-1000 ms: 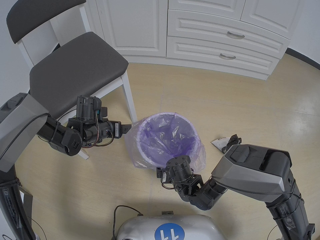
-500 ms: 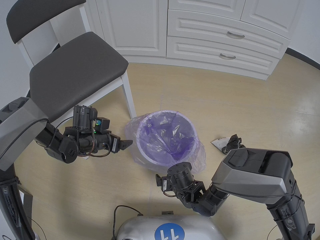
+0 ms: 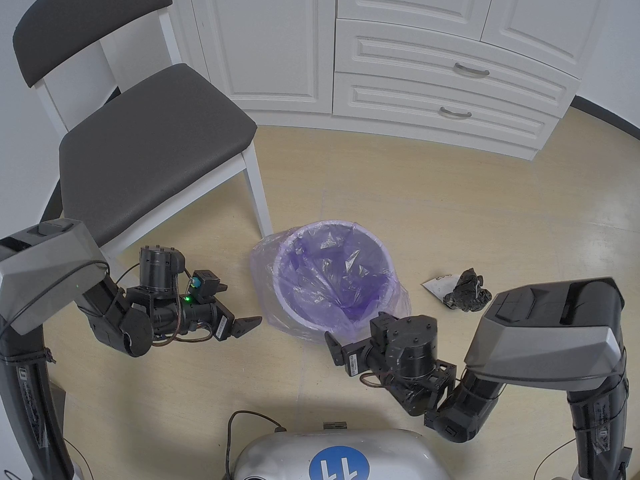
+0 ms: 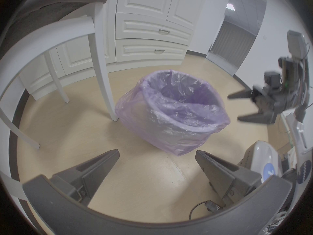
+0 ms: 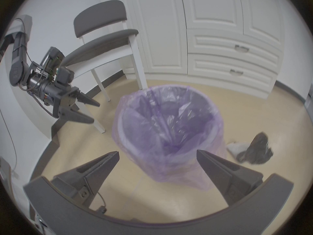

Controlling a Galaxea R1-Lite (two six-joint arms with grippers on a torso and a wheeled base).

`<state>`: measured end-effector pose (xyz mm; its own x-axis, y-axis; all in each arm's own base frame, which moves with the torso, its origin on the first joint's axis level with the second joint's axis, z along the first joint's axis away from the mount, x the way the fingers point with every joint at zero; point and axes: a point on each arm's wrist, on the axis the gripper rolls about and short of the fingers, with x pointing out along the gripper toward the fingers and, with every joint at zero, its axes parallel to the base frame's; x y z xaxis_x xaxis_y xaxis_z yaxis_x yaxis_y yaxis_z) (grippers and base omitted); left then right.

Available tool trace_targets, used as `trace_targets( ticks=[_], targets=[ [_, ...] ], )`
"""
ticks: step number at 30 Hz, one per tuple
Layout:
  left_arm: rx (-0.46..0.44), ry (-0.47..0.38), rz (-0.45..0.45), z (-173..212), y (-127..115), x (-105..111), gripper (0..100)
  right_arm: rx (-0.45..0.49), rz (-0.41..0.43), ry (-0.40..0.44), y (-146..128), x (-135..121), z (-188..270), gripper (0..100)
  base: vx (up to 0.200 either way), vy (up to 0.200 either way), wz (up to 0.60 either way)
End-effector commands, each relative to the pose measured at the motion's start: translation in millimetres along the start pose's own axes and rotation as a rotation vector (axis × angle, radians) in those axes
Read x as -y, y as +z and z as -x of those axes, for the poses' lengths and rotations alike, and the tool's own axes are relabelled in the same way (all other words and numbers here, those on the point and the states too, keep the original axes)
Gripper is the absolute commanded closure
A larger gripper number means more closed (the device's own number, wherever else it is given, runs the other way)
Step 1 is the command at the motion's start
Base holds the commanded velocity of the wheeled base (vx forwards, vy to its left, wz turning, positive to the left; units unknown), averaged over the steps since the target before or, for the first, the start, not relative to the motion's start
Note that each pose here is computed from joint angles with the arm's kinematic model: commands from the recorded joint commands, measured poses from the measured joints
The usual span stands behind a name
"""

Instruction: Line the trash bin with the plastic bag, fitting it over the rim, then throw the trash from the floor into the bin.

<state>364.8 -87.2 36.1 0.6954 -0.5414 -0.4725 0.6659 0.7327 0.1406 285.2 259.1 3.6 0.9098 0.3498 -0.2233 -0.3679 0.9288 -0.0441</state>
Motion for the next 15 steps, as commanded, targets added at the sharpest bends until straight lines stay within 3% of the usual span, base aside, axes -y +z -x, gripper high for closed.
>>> trace_targets(
  ticks=[1, 4, 7, 11, 15],
  targets=[
    [-0.066, 0.022, -0.016, -26.3, -26.4, 20.9, 0, 0.075, 0.019, -0.067, 34.6, 31.3, 15.2, 0, 0.000, 0.000, 0.00],
    [-0.061, 0.027, -0.024, -32.8, -30.7, 25.6, 0, 0.109, -0.001, -0.081, 53.9, 39.0, 20.8, 0, 0.000, 0.000, 0.00],
    [-0.037, 0.026, -0.037, -37.5, -34.7, 30.5, 0, 0.112, -0.119, -0.101, 93.7, 51.7, 31.5, 0, 0.000, 0.000, 0.00],
    [-0.040, 0.036, -0.053, -43.9, -37.5, 40.1, 0, -0.017, -0.280, -0.155, 134.5, 72.5, 37.6, 0, 0.000, 0.000, 0.00],
    [-0.046, 0.111, -0.077, -55.5, -41.4, 52.6, 0, -0.085, -0.434, -0.210, 160.0, 81.9, 24.4, 0, 0.000, 0.000, 0.00]
  ],
)
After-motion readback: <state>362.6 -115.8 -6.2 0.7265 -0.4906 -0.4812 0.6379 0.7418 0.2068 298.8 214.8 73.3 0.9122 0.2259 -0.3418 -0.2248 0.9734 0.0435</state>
